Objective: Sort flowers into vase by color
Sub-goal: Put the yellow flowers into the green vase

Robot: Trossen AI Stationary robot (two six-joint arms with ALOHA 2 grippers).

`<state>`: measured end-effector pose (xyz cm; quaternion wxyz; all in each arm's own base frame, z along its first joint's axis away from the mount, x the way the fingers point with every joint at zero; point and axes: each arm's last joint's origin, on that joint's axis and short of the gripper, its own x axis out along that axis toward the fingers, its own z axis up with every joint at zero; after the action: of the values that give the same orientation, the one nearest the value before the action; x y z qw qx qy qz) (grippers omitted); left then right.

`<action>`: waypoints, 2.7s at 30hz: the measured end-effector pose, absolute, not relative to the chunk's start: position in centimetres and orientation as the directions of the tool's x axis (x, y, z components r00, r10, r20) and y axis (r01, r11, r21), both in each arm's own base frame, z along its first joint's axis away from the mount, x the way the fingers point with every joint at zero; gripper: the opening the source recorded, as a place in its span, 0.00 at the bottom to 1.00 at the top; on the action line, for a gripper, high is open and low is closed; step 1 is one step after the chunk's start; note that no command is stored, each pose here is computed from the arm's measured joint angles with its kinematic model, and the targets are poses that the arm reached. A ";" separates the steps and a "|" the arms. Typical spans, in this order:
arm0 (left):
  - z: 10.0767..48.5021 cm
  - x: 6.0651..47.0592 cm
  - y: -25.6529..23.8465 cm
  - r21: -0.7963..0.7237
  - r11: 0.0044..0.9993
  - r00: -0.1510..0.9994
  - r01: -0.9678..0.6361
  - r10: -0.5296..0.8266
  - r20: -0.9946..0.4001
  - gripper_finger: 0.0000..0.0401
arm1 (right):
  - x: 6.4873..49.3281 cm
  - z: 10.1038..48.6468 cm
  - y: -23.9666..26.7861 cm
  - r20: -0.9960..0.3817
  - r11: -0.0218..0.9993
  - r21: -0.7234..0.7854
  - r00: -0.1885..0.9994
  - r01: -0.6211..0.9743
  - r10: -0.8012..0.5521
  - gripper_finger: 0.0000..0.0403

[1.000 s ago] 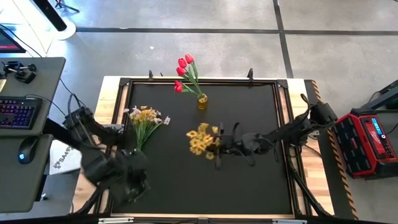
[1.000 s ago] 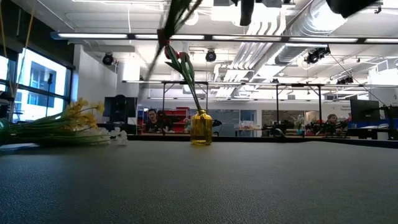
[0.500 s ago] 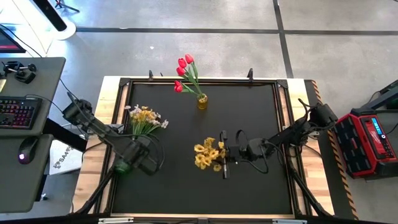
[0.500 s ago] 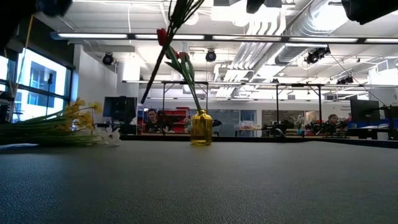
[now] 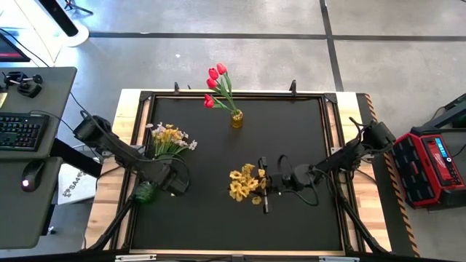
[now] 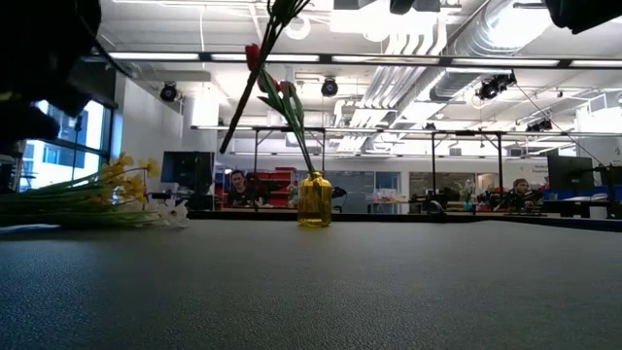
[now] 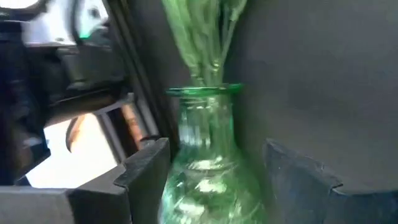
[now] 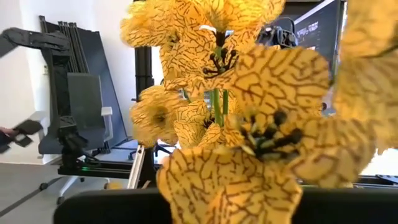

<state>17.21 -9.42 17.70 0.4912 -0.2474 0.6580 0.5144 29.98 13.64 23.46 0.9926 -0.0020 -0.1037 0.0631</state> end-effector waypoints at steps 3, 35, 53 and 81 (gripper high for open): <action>16.9 16.7 -9.2 0.447 0.356 -0.412 -0.821 0.173 -0.895 0.61 | 29.8 23.5 14.0 0.207 0.992 -0.014 0.970 -0.124 0.124 0.00; 13.5 15.7 -9.2 0.345 0.394 -0.263 -0.852 0.248 -0.932 0.33 | 29.7 23.4 14.2 0.202 0.991 0.003 0.970 -0.136 0.132 0.00; 17.2 18.3 -14.0 -0.040 0.579 0.427 -0.815 0.552 -0.716 0.33 | 29.7 23.7 14.1 0.225 0.991 0.011 0.966 -0.135 0.129 0.00; 16.3 19.6 -15.7 -0.047 0.720 0.722 -0.692 0.691 -0.049 0.33 | 27.9 25.9 15.2 0.295 0.993 0.034 0.951 -0.111 0.096 0.00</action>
<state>19.56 -15.69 16.29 0.9273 -0.0307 0.0140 0.3729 27.87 15.24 25.93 0.9873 0.0252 -0.1480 0.0522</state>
